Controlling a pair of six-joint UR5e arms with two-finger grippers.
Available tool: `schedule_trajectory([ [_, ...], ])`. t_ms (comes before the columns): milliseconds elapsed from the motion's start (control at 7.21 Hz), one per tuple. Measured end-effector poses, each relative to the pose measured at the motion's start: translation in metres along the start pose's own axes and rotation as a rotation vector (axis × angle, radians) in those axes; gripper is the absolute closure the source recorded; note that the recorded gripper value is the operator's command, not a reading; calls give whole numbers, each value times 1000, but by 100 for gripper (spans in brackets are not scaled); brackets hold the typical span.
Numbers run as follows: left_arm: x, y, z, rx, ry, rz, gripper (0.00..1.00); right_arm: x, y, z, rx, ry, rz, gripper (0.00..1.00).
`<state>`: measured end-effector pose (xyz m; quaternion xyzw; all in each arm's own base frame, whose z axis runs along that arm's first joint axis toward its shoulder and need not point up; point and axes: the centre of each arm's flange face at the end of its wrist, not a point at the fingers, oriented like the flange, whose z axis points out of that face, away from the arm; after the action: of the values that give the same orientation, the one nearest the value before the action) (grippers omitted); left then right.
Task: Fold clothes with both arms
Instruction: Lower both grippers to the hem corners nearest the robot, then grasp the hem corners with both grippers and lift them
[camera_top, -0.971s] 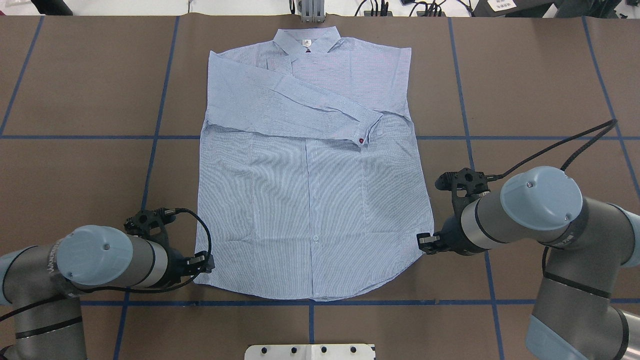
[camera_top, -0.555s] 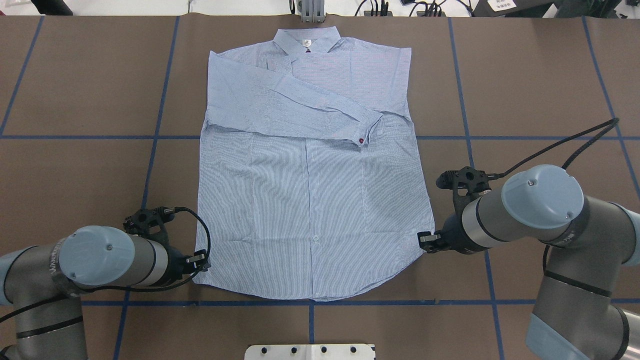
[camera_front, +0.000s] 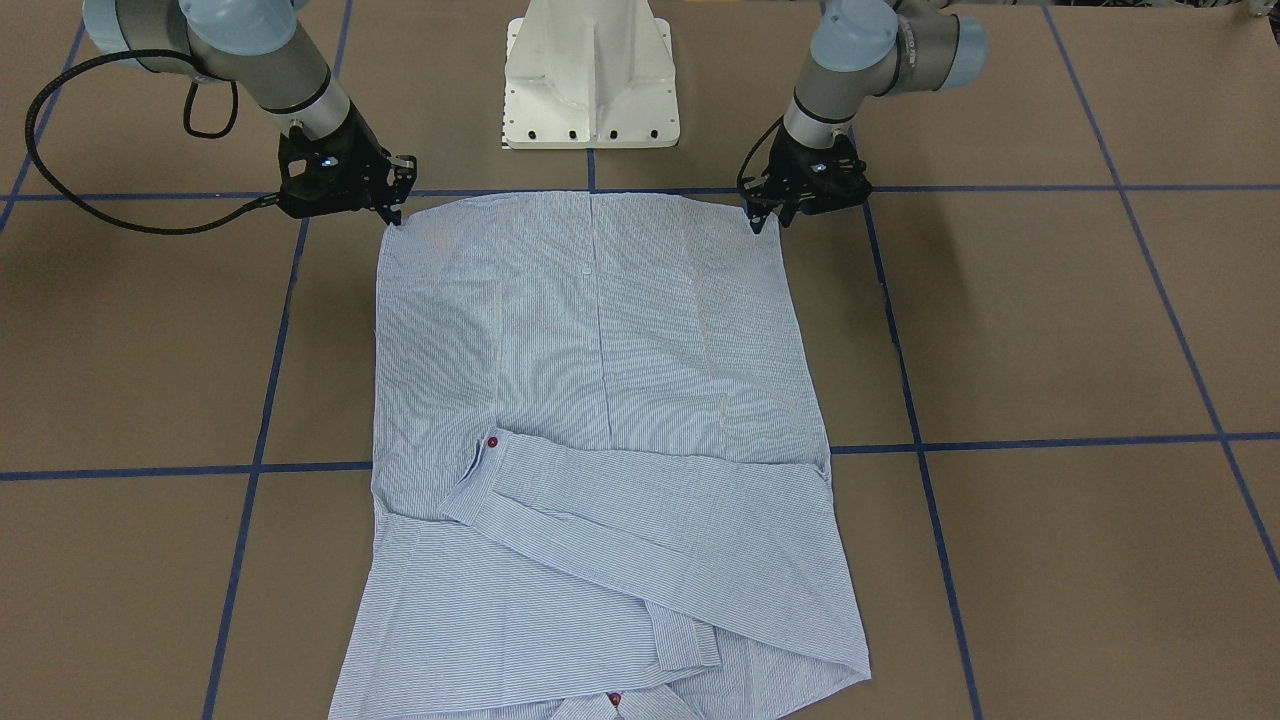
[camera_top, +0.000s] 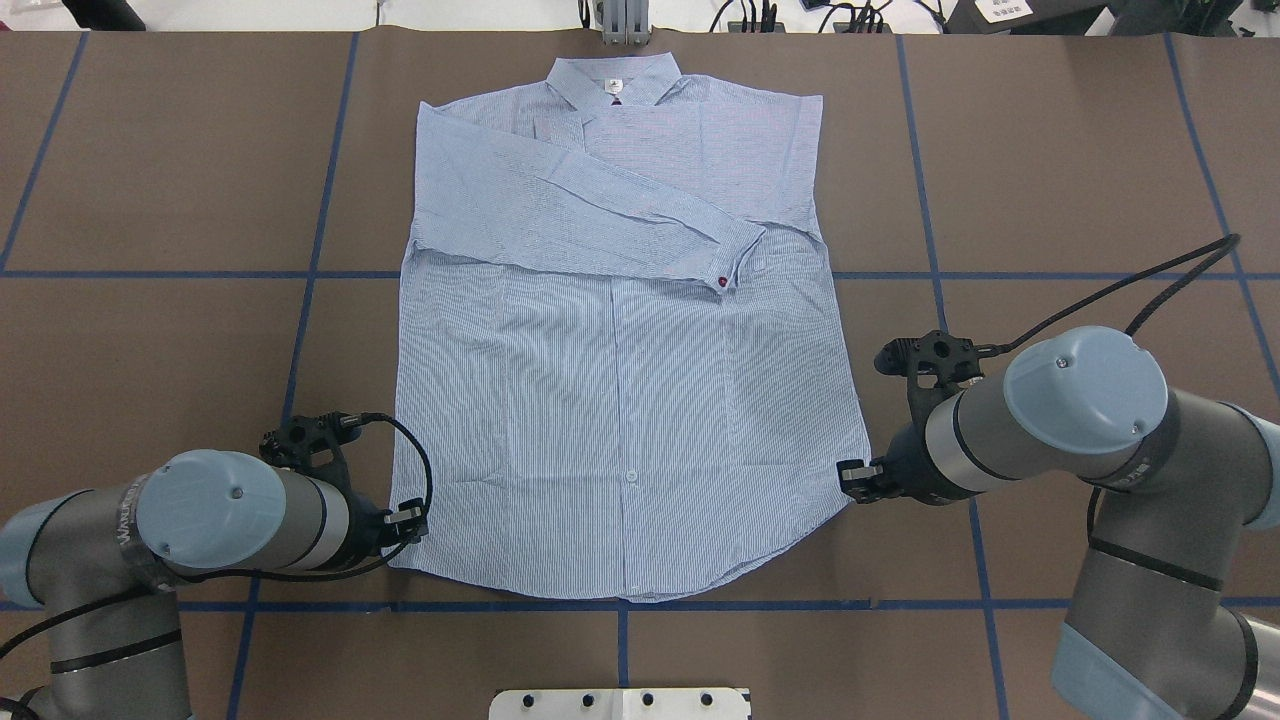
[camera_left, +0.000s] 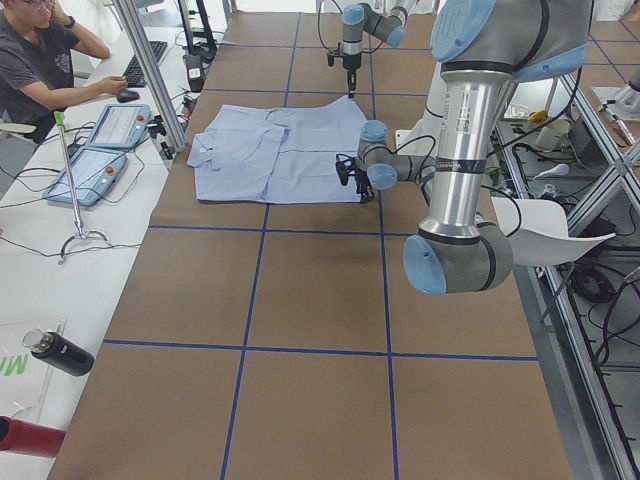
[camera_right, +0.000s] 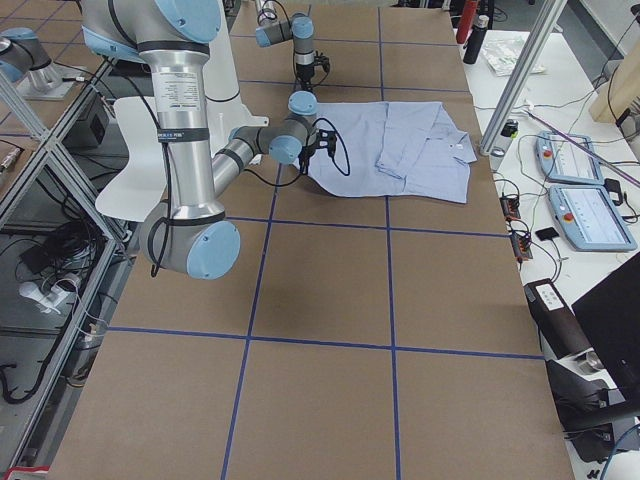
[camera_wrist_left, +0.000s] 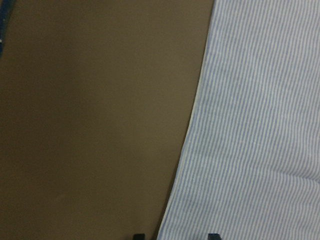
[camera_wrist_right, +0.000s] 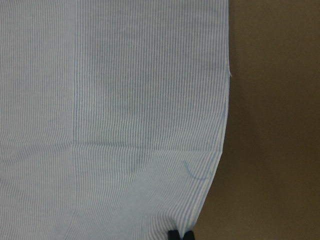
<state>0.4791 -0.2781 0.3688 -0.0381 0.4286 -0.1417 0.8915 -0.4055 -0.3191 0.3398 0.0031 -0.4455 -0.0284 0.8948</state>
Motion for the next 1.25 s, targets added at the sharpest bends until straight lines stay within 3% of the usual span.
schedule_trajectory([
  [416, -1, 0, 1, 1, -12, -2, 52, 1, -1, -1, -3, -1, 2, 100],
  [1248, 5, 1, -1, 2, -23, -7, 76, 3, -3, -1, -1, 2, 7, 100],
])
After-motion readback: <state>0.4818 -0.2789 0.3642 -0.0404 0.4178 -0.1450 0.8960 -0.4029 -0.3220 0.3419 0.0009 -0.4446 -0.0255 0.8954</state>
